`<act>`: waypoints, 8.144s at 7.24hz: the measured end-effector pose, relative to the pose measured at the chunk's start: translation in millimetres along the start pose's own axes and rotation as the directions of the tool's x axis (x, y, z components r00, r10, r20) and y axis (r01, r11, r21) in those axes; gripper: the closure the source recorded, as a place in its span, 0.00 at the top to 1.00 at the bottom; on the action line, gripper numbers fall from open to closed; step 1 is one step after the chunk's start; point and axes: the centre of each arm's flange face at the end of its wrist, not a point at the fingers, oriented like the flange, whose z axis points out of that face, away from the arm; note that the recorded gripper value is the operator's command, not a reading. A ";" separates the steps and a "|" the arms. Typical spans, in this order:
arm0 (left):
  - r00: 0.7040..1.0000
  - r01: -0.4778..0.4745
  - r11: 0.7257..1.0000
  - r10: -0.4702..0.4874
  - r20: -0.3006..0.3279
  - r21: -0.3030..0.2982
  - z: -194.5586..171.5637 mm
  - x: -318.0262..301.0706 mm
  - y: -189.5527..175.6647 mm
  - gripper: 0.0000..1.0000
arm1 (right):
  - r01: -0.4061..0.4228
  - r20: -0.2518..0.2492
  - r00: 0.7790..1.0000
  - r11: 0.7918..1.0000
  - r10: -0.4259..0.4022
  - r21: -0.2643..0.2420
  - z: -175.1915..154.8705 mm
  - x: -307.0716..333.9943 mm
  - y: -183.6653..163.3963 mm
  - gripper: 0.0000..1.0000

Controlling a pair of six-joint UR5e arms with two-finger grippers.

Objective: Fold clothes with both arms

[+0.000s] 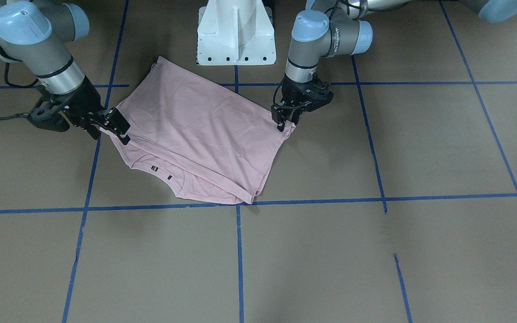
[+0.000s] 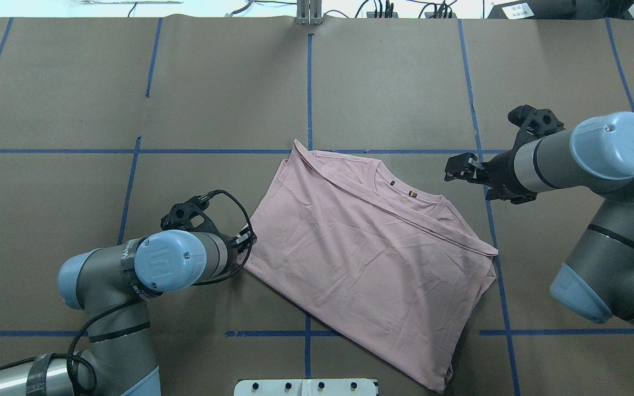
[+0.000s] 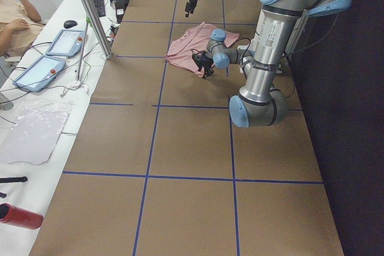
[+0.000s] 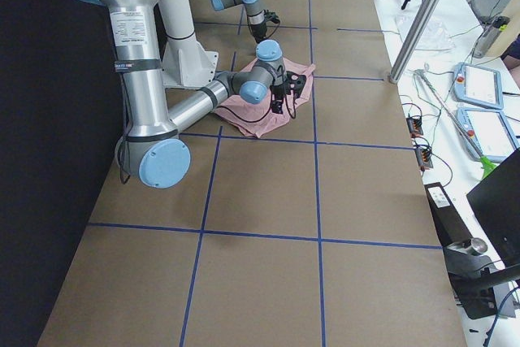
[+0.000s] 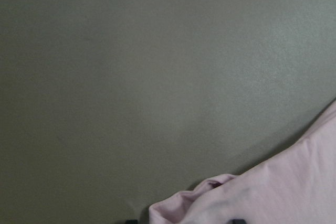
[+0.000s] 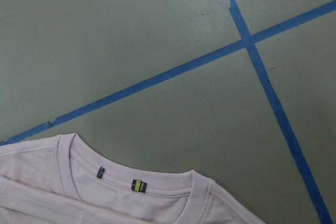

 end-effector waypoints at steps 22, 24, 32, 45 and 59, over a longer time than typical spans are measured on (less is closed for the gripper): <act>0.906 -0.209 0.923 0.307 -0.292 0.322 -45.8 36.8 -321.1 0.58 | -0.120 0.089 0.989 0.991 0.114 0.057 78.2 -187.6 162.0 0.61; 0.909 -0.193 0.929 0.290 -0.298 0.315 -44.9 36.7 -319.5 0.58 | -0.119 0.029 0.993 0.991 0.117 0.065 97.3 -202.0 166.5 0.61; 0.911 -0.188 0.932 0.283 -0.299 0.310 -43.3 37.3 -318.1 0.58 | -0.117 -0.056 0.991 0.992 0.119 0.037 122.1 -195.7 169.9 0.61; 0.913 -0.177 0.935 0.273 -0.305 0.308 -44.6 38.0 -318.0 0.61 | -0.119 -0.116 0.985 0.992 0.124 0.049 123.2 -194.5 172.0 0.61; 0.916 -0.153 0.941 0.250 -0.313 0.301 -46.3 34.5 -317.2 0.61 | -0.123 -0.138 0.982 0.992 0.127 0.038 127.8 -193.9 173.2 0.00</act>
